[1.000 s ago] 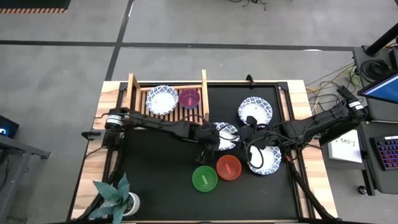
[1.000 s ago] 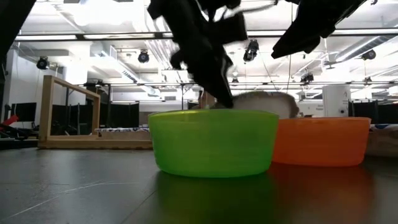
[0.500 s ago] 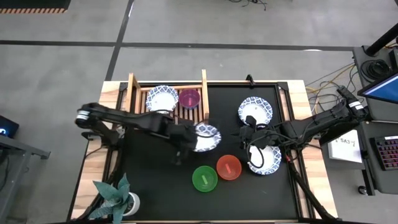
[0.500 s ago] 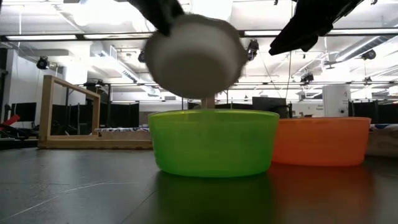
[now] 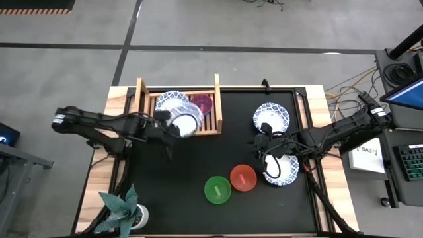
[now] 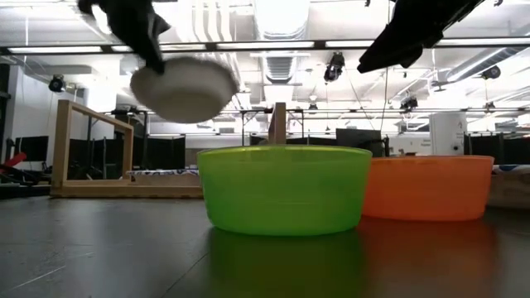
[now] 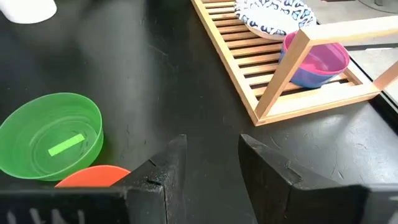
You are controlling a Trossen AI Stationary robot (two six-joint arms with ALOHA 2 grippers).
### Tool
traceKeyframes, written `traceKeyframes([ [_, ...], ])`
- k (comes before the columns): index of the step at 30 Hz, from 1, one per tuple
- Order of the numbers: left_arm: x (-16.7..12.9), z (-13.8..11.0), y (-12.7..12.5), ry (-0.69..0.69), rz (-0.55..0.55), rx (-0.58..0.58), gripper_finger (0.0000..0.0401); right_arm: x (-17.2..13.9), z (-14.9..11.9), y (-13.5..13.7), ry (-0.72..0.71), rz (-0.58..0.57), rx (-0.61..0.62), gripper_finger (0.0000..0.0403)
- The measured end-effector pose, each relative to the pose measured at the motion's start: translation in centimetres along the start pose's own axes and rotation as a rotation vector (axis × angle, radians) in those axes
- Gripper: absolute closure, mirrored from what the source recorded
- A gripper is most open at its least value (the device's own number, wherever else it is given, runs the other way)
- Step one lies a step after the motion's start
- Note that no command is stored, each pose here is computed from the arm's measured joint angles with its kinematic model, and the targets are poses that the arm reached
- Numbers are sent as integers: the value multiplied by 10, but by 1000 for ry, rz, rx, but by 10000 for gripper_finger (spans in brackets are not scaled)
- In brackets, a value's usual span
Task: Place and stack bowls onto a shelf
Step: Stack the middle white patterned bowl on top of the other white patterned bowl on the shelf
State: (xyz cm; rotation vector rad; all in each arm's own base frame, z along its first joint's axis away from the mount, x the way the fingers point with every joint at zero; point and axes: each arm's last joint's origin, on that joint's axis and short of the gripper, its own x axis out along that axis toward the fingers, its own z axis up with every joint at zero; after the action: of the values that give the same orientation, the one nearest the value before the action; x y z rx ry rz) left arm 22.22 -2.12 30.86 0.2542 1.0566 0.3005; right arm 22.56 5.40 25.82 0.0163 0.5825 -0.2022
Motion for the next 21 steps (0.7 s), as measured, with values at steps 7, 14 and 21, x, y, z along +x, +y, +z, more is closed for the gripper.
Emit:
traceKeyframes([
  [7,37,-36,26,74,210,-188,401,0,2,0,-17,4,-6,266],
  [14,78,-44,51,170,284,-290,401,0,4,1,-41,9,-13,263],
  [21,109,-45,72,255,327,-324,397,0,4,1,-39,9,-13,268],
])
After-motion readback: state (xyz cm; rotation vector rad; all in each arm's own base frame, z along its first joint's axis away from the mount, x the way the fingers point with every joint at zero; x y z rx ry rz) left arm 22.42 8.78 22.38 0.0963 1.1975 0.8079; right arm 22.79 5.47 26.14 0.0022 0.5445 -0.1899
